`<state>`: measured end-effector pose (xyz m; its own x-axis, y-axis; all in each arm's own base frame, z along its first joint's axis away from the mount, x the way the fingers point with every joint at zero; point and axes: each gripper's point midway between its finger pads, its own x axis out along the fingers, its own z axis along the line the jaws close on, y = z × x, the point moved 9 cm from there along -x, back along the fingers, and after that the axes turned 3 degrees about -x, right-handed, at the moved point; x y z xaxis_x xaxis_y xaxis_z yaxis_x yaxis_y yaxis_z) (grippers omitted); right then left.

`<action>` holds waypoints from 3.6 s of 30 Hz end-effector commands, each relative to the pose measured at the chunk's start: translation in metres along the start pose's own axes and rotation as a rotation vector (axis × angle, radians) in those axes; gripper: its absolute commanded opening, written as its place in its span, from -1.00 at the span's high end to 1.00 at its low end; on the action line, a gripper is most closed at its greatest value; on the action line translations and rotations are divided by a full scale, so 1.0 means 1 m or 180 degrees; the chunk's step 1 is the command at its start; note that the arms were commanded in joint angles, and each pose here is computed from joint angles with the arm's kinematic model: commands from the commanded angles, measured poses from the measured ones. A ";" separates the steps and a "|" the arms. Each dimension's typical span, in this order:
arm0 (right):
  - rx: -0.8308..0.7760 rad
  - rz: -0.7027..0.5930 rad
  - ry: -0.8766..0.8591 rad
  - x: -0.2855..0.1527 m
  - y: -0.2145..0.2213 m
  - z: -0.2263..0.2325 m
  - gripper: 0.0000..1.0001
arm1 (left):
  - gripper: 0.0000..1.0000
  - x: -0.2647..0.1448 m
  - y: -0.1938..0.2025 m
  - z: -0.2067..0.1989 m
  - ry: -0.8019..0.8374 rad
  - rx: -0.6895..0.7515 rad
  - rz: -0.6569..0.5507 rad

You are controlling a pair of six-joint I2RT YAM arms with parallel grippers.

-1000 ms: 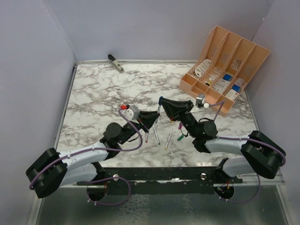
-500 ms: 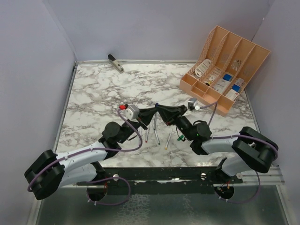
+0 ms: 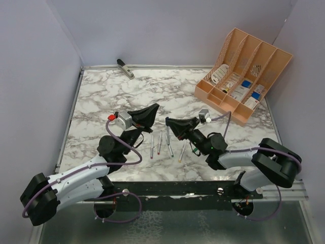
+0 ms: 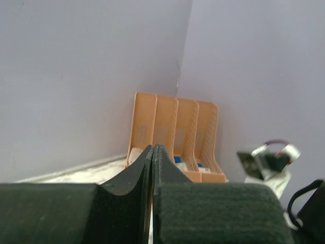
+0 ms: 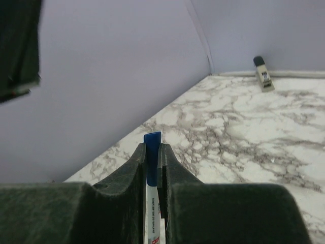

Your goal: Insert the pens into the pen caps

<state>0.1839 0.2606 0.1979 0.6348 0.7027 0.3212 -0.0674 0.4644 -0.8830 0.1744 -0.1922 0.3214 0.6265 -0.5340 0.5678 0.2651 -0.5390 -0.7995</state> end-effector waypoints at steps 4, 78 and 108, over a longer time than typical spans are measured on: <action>-0.0578 -0.0589 0.0309 0.026 -0.063 0.005 0.97 | 0.74 -0.028 0.018 0.016 -0.0378 0.0189 0.0550; -0.0618 -0.0675 0.0747 0.015 -0.105 0.005 -1.00 | 1.00 0.001 0.125 0.095 -0.1267 -0.0046 0.2574; -0.0739 0.0655 0.2360 0.018 -0.057 -0.037 -0.99 | 0.41 -0.048 0.203 0.223 -0.2747 -0.0103 0.4228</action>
<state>0.2278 0.2308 0.2482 0.9687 0.2395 -0.0655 -0.1086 0.1713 -0.9792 0.3638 -0.1373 0.0941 0.6237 -0.1499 -0.7672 -0.7782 -0.0264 -0.6275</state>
